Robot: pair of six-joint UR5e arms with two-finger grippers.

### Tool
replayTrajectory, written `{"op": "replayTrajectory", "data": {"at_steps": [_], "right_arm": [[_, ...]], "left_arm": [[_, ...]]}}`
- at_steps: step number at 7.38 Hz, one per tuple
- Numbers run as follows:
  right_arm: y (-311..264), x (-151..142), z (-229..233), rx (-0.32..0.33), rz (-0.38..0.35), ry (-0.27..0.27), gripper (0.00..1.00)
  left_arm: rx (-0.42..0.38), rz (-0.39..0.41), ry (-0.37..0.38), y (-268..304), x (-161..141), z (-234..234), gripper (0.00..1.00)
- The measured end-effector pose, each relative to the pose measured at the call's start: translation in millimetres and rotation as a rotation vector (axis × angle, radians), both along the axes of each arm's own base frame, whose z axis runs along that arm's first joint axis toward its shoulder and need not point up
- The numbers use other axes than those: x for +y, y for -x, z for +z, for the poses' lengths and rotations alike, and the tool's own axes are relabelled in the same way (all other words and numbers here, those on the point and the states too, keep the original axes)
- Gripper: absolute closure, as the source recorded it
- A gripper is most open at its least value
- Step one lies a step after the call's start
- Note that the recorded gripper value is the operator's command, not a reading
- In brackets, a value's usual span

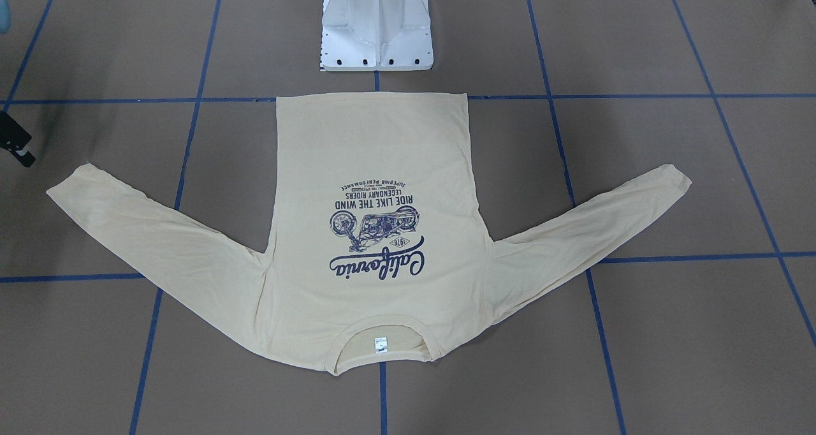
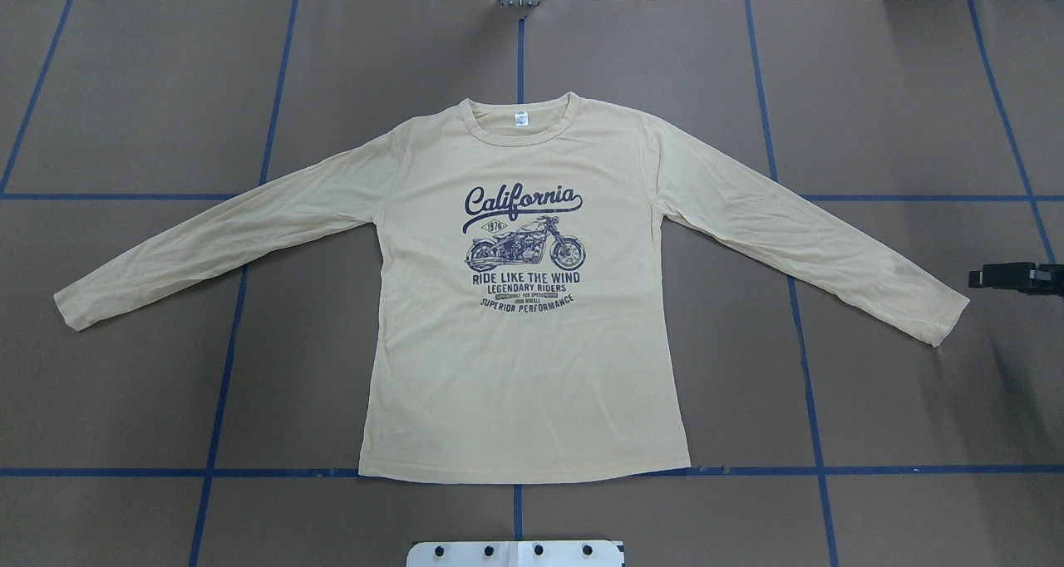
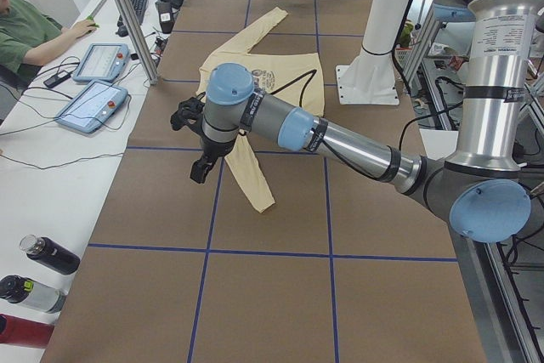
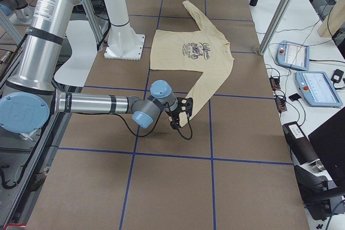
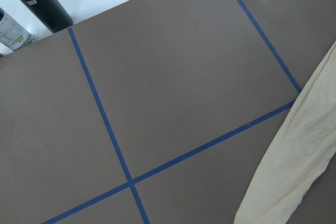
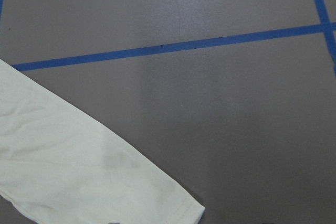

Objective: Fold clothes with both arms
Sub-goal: 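Move the right gripper to the cuff of the sleeve nearest it and grasp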

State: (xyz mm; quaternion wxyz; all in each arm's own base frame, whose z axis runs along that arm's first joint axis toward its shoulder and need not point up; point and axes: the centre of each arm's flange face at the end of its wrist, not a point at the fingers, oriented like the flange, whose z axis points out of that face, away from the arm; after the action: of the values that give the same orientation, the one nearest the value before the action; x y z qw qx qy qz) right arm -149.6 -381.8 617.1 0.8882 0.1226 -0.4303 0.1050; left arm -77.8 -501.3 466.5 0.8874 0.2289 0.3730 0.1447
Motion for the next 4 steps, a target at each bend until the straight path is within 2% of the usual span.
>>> {"op": "replayTrajectory", "data": {"at_steps": [2, 4], "right_arm": [[24.3, -9.5, 13.6, -0.009, 0.006, 0.002, 0.47], [33.2, -7.5, 25.6, 0.017, 0.012, 0.007, 0.5]], "left_arm": [[0.0, 0.0, 0.001, 0.0, 0.0, 0.3, 0.0], [0.0, 0.001, 0.001, 0.0, 0.0, 0.4, 0.0]]}}
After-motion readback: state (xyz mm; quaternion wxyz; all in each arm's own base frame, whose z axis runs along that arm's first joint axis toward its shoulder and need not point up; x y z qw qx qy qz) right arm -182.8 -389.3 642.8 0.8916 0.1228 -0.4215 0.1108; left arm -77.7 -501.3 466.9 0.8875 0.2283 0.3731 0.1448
